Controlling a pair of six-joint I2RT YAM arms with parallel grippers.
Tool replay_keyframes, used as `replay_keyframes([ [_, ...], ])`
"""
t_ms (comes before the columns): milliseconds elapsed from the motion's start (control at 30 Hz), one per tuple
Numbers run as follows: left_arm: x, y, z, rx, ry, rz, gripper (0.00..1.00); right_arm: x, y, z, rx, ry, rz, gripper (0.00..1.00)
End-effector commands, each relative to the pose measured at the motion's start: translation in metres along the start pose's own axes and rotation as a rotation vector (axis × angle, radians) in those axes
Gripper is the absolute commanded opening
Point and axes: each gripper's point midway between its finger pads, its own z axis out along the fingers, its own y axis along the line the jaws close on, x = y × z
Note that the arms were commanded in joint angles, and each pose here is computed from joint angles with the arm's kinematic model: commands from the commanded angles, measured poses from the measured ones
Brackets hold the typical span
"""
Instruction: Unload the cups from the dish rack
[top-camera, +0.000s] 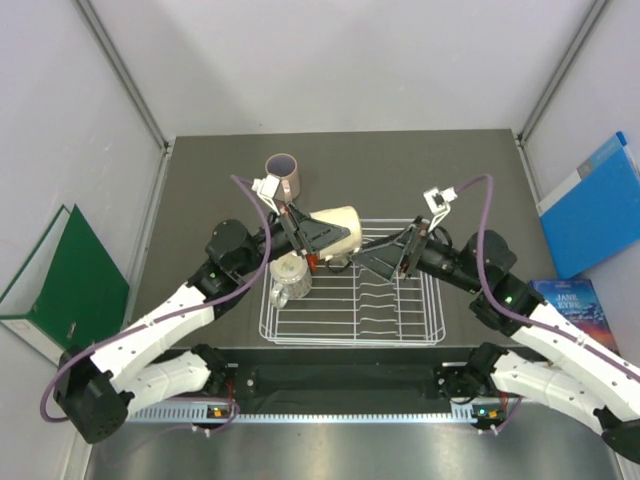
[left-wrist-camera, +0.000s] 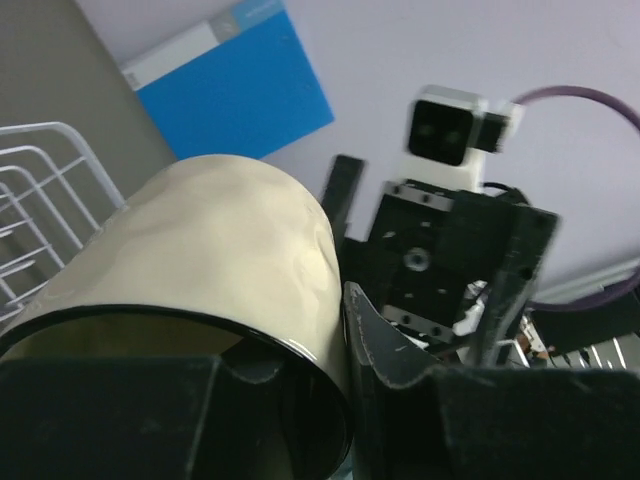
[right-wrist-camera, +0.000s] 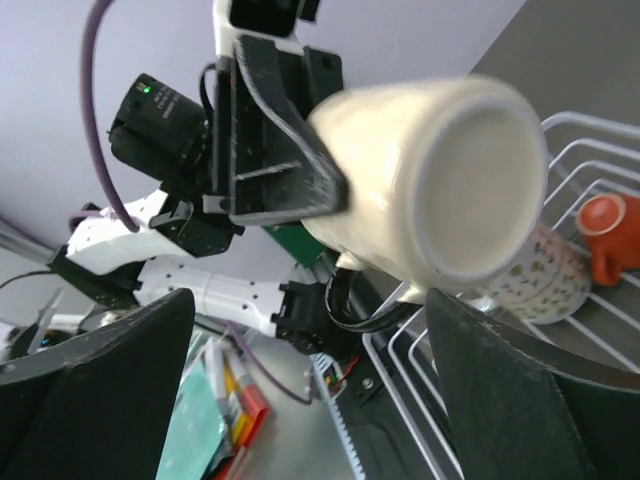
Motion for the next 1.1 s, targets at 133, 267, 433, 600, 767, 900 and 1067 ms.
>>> replay_keyframes([
  [133,-0.028,0.031,0.027,-0.215,-0.017,0.125,0.00,-0.051,-0.007,-0.022,0.207,-0.142,-0.187,1.00],
  [267,-0.066,0.053,0.062,-0.431,0.005,0.276,0.00,-0.059,-0.050,-0.035,0.486,-0.127,-0.214,1.00],
  [433,-0.100,0.153,0.088,-0.881,0.096,0.354,0.00,-0.049,-0.083,-0.047,0.664,-0.057,-0.232,1.00],
  [600,-0.134,0.212,0.111,-1.116,0.116,0.501,0.00,-0.045,-0.093,-0.053,0.709,-0.033,-0.256,1.00],
  [767,-0.155,0.262,0.097,-1.288,0.097,0.592,0.00,-0.045,-0.095,-0.059,0.736,-0.024,-0.264,0.99],
  [900,-0.155,0.300,0.092,-1.371,0.125,0.638,0.00,-0.039,-0.098,-0.064,0.748,-0.007,-0.255,0.99],
  [1067,-0.156,0.328,0.096,-1.386,0.133,0.644,0.00,-0.029,-0.104,-0.069,0.765,0.029,-0.249,0.99],
])
